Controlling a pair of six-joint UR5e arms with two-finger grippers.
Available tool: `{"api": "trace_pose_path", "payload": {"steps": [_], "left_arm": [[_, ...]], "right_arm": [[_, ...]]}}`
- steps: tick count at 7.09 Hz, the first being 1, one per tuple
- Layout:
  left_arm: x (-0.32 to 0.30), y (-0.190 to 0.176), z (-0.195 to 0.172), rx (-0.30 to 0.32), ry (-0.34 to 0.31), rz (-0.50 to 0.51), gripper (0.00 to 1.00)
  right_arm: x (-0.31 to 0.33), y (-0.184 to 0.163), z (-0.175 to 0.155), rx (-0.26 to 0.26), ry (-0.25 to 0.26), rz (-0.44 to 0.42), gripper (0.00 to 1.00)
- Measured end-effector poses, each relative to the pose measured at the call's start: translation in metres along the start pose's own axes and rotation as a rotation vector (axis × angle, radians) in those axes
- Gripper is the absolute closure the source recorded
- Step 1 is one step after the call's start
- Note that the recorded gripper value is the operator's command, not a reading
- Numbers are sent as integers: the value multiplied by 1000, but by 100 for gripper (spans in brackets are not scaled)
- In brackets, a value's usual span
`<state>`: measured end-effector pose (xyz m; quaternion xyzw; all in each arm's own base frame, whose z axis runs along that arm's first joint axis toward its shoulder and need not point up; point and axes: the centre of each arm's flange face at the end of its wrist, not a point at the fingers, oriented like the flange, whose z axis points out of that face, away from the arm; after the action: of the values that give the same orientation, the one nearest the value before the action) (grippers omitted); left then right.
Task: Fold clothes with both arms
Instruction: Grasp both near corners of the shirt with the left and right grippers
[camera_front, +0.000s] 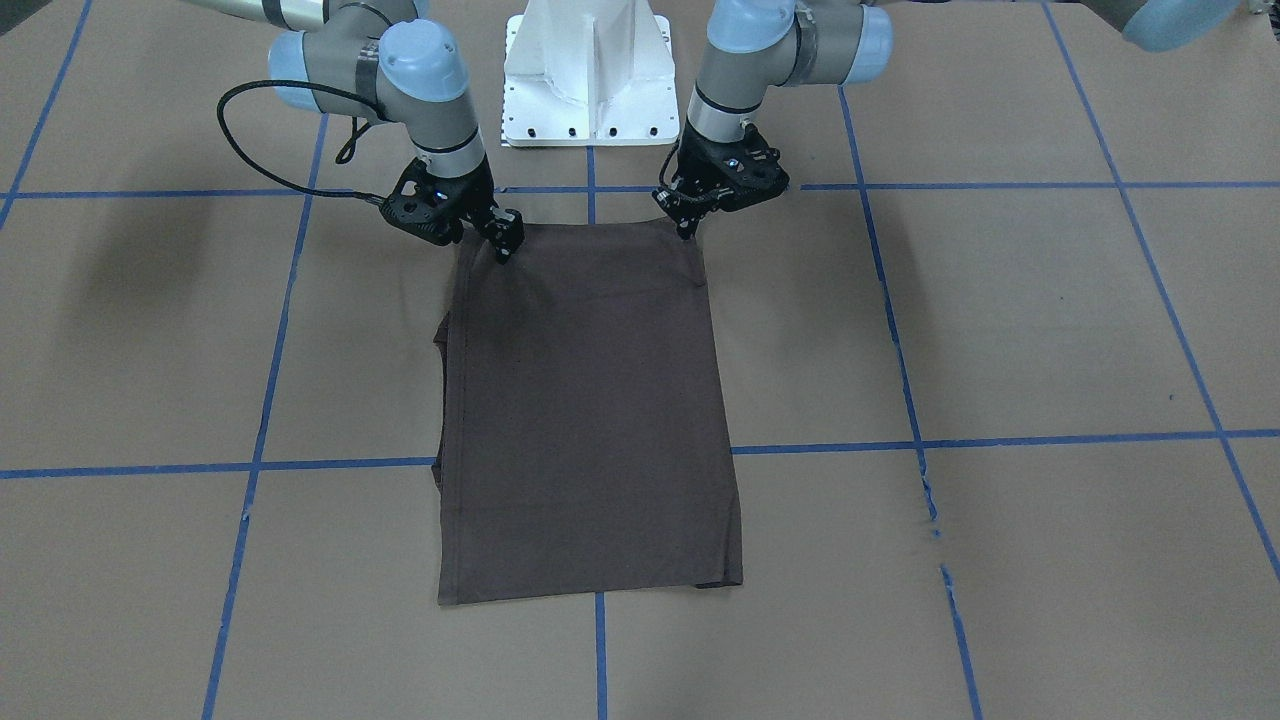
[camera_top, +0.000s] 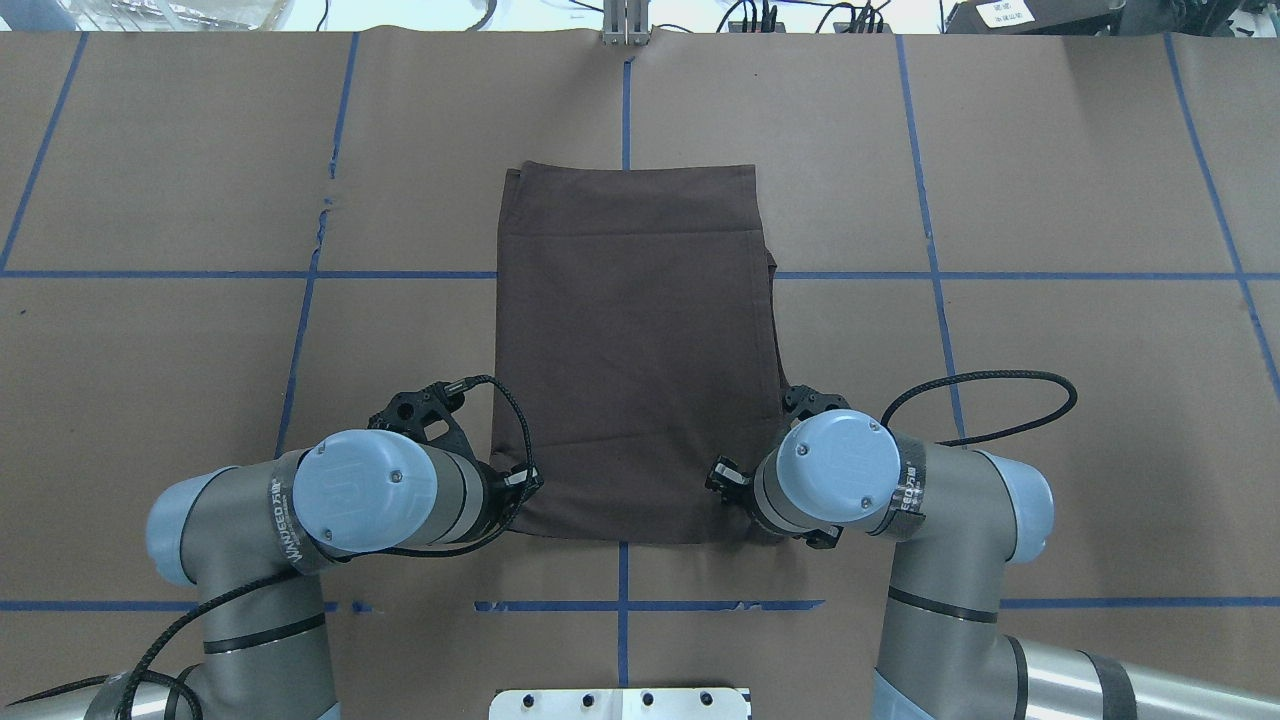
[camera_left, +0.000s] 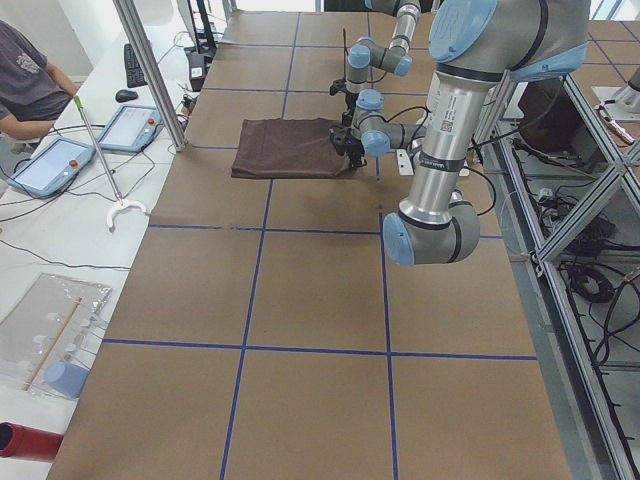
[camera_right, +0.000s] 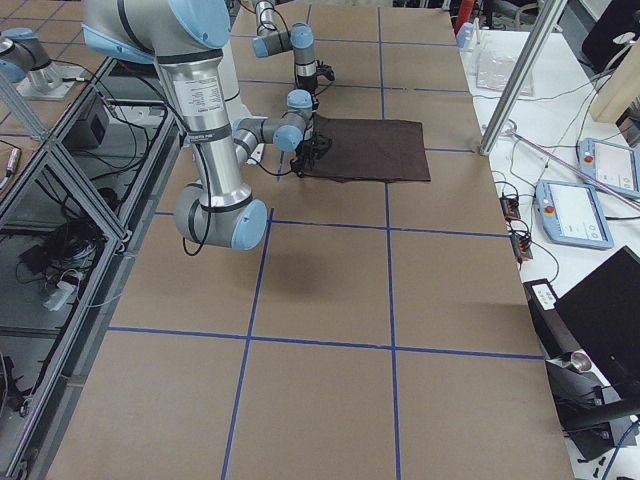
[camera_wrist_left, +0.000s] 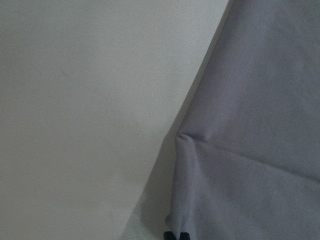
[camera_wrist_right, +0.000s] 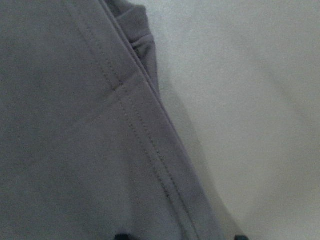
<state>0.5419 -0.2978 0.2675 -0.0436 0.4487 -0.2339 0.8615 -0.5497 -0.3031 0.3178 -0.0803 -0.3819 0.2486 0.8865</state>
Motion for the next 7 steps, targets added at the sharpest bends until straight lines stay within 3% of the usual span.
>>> {"api": "trace_pose_path", "payload": {"steps": [6,7], "left_arm": [[1,0,0,0,0,0,100],[1,0,0,0,0,0,100]], "right_arm": [[-7,-2,-7,2,-13,4,94],[-10,-3,-10,1,-21,5,100]]}}
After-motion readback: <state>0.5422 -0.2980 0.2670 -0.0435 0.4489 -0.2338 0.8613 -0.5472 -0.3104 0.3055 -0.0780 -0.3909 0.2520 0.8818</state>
